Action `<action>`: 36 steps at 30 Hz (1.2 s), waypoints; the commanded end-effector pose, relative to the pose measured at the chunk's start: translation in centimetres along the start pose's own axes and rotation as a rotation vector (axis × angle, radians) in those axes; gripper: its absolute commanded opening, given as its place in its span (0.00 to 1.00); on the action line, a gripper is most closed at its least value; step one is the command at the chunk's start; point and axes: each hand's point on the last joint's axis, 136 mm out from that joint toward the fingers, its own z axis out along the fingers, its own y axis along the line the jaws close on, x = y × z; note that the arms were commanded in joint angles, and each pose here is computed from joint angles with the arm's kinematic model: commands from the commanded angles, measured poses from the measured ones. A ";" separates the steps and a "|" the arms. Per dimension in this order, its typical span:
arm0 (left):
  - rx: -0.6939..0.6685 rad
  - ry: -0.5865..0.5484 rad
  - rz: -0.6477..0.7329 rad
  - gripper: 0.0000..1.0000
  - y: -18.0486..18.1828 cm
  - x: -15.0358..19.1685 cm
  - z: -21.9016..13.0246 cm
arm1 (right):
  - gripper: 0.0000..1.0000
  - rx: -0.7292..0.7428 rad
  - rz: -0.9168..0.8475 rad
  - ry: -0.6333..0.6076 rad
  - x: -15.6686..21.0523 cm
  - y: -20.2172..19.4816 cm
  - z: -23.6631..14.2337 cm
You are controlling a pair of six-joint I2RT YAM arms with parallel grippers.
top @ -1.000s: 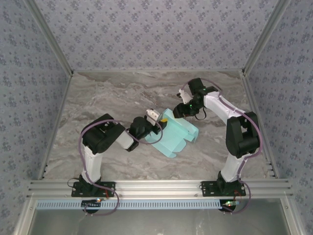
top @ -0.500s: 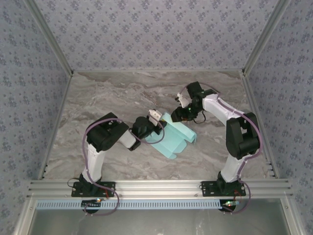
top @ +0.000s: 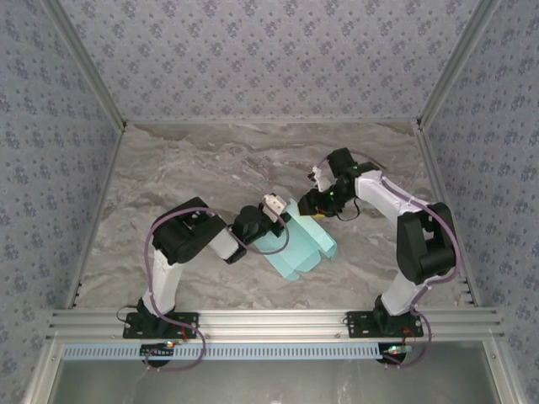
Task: Fold the paper box
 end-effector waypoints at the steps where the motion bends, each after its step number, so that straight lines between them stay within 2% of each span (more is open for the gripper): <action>1: -0.029 0.005 0.017 0.04 0.2 0.3 0.0 | 0.49 -0.106 0.070 -0.006 0.9 1.3 -0.3; 3: -0.023 0.011 0.016 0.07 0.1 0.4 0.1 | 0.49 -0.109 0.086 -0.021 0.9 0.8 -0.4; 5: -0.020 0.021 0.010 0.18 0.0 0.8 0.2 | 0.49 -0.090 0.096 -0.032 0.9 0.0 -0.6; 6: -0.020 0.022 0.009 0.21 0.0 0.9 0.2 | 0.49 -0.089 0.100 -0.033 1.0 -0.2 -0.7; 11: -0.020 0.008 0.007 0.25 0.1 1.1 0.5 | 0.48 -0.097 0.125 -0.028 1.0 -1.1 -0.5; 20: 0.001 -0.015 0.015 0.25 -0.2 1.8 1.0 | 0.44 -0.171 0.160 0.002 1.5 -0.4 -0.1; 28: 0.035 -0.024 0.040 0.11 -0.9 2.1 1.0 | 0.41 -0.207 0.195 0.010 2.2 -0.2 0.6; 36: 0.003 -0.011 0.085 0.06 -1.7 1.9 1.0 | 0.39 -0.235 0.225 -0.006 2.3 0.0 0.8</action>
